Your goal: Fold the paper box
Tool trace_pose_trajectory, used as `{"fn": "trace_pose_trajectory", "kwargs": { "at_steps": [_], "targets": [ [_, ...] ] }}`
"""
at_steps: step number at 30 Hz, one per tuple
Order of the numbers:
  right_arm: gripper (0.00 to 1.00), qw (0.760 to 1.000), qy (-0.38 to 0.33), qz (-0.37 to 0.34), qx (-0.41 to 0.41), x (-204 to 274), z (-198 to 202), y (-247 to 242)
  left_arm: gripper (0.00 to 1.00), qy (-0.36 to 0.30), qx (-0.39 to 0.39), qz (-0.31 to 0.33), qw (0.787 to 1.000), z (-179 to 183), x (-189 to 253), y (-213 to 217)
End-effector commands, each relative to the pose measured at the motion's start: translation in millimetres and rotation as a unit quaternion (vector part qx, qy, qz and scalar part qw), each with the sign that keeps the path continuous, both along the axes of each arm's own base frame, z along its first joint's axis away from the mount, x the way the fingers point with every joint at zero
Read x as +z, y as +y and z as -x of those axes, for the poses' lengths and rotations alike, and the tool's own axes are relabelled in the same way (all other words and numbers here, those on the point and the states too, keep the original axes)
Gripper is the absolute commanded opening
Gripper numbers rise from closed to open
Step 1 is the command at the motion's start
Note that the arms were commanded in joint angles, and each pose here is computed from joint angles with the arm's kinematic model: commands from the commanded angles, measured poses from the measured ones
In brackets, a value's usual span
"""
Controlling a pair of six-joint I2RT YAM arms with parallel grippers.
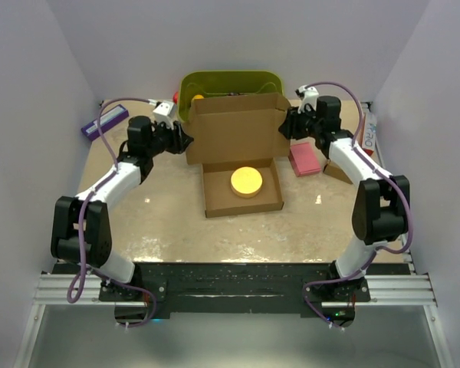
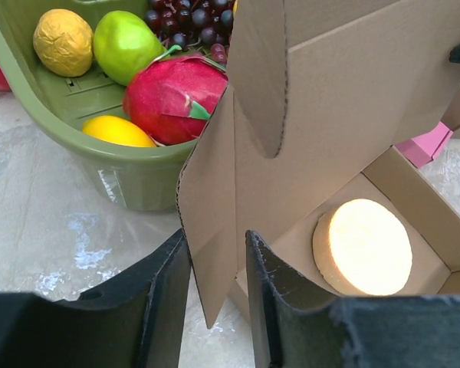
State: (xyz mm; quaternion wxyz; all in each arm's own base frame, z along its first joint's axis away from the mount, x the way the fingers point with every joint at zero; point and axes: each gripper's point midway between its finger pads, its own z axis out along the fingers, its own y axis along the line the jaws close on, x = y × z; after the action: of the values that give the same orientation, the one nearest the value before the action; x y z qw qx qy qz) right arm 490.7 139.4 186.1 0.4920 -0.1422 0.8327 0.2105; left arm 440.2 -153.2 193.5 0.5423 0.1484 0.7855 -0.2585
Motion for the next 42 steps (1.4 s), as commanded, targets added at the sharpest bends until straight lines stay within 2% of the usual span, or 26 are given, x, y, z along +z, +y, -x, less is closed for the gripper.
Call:
{"fn": "trace_pose_trajectory", "kwargs": {
  "at_steps": [1,5,9,16,24,33,42],
  "targets": [
    [0.38,0.999,-0.049,-0.012,0.021,35.9,9.8,9.6,0.36,-0.046,-0.013,0.000,0.999,-5.8,28.7,-13.7],
    [0.28,0.998,-0.051,-0.005,0.021,37.4,17.5,13.8,0.27,-0.048,-0.014,-0.003,0.999,-2.8,29.9,-20.9],
    [0.22,0.998,-0.055,0.011,0.013,39.0,25.2,21.5,0.20,-0.048,-0.012,-0.007,0.999,0.4,29.3,-28.7],
    [0.10,0.996,-0.065,0.044,-0.050,47.8,38.7,33.2,0.00,-0.027,0.023,-0.012,0.999,-0.7,21.2,-34.8],
    [0.02,0.991,-0.066,0.014,-0.114,51.1,57.0,42.2,0.00,-0.026,0.082,-0.010,0.996,-0.8,28.9,-38.1],
    [0.00,0.986,-0.087,-0.031,-0.143,60.5,69.1,52.4,0.00,-0.084,0.117,-0.047,0.988,8.8,51.6,-75.2],
    [0.00,0.974,-0.124,-0.061,-0.182,75.7,73.3,51.6,0.00,-0.117,0.138,-0.010,0.983,15.9,58.2,-93.0]
  ]
}}
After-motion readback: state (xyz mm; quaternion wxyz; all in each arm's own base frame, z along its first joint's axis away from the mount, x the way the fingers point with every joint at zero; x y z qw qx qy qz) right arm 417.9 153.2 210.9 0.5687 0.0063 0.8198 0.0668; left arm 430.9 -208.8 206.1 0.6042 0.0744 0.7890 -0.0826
